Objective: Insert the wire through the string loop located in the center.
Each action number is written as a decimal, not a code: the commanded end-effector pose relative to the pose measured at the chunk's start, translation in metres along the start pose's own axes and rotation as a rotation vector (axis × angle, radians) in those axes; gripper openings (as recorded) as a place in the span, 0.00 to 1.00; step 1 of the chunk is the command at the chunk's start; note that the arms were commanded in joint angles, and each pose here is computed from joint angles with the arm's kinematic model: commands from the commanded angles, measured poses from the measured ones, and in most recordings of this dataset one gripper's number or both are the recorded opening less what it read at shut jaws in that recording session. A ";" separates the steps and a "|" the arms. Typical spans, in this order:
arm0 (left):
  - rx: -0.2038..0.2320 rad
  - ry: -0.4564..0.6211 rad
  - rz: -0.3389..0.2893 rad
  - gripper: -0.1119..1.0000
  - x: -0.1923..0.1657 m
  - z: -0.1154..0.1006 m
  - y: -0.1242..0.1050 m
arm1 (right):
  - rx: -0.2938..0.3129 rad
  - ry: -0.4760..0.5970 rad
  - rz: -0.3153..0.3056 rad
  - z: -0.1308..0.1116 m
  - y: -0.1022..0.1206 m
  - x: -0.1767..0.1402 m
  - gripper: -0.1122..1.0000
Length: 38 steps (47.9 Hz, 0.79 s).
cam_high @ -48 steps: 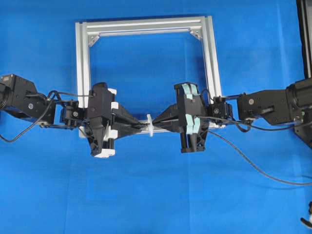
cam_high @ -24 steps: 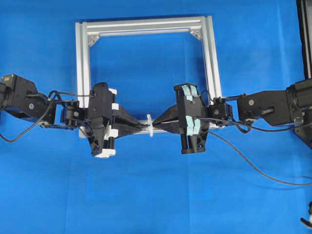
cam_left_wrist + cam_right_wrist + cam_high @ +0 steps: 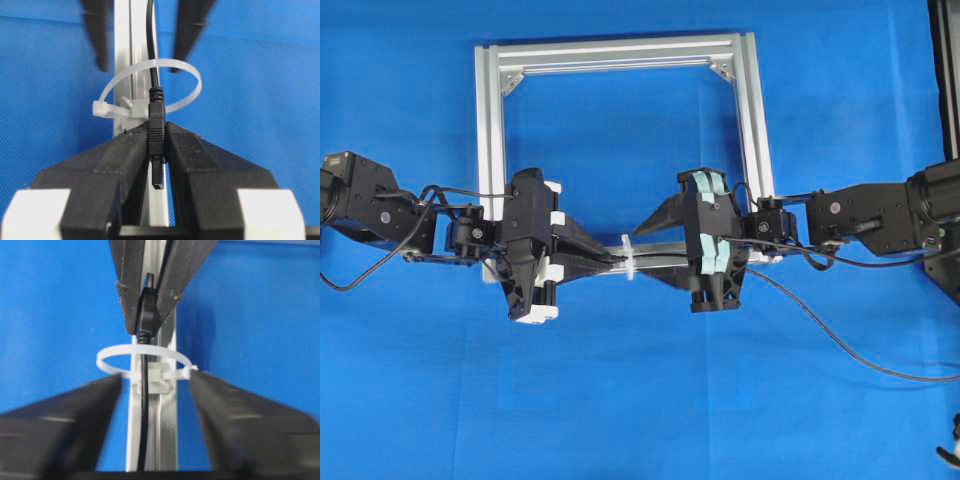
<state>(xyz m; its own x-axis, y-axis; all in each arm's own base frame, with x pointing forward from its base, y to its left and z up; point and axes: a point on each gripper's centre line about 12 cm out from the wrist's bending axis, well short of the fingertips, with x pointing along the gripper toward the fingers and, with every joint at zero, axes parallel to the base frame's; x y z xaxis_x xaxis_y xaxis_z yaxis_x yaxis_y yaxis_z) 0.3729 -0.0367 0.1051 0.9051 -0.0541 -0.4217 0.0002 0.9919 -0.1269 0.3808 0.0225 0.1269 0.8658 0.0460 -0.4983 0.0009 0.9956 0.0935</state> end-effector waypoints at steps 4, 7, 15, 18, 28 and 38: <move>0.000 -0.033 -0.006 0.17 0.000 0.011 -0.002 | 0.005 -0.026 0.002 0.009 0.001 -0.002 0.80; 0.000 -0.033 -0.006 0.17 0.001 0.011 -0.002 | 0.005 -0.024 0.002 0.008 0.001 -0.001 0.92; 0.000 -0.032 -0.006 0.17 0.001 0.010 -0.002 | 0.006 -0.026 0.002 0.009 0.001 -0.002 0.96; 0.000 -0.033 -0.006 0.17 0.000 0.011 -0.002 | 0.005 -0.024 0.002 0.008 0.001 -0.001 0.97; 0.002 -0.024 -0.005 0.17 -0.003 0.008 -0.001 | 0.006 -0.024 0.002 0.008 0.001 -0.001 0.97; 0.003 -0.005 -0.008 0.17 -0.023 -0.002 -0.001 | 0.005 -0.017 0.002 0.008 0.001 -0.001 0.97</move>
<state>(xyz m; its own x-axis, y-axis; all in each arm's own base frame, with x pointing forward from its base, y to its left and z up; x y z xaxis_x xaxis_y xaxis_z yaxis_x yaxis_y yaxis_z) 0.3554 -0.0357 0.0997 0.8910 -0.0544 -0.4507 -0.0014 0.9925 -0.1226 0.3804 0.0225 0.1262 0.8620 0.0453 -0.5049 0.0043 0.9953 0.0967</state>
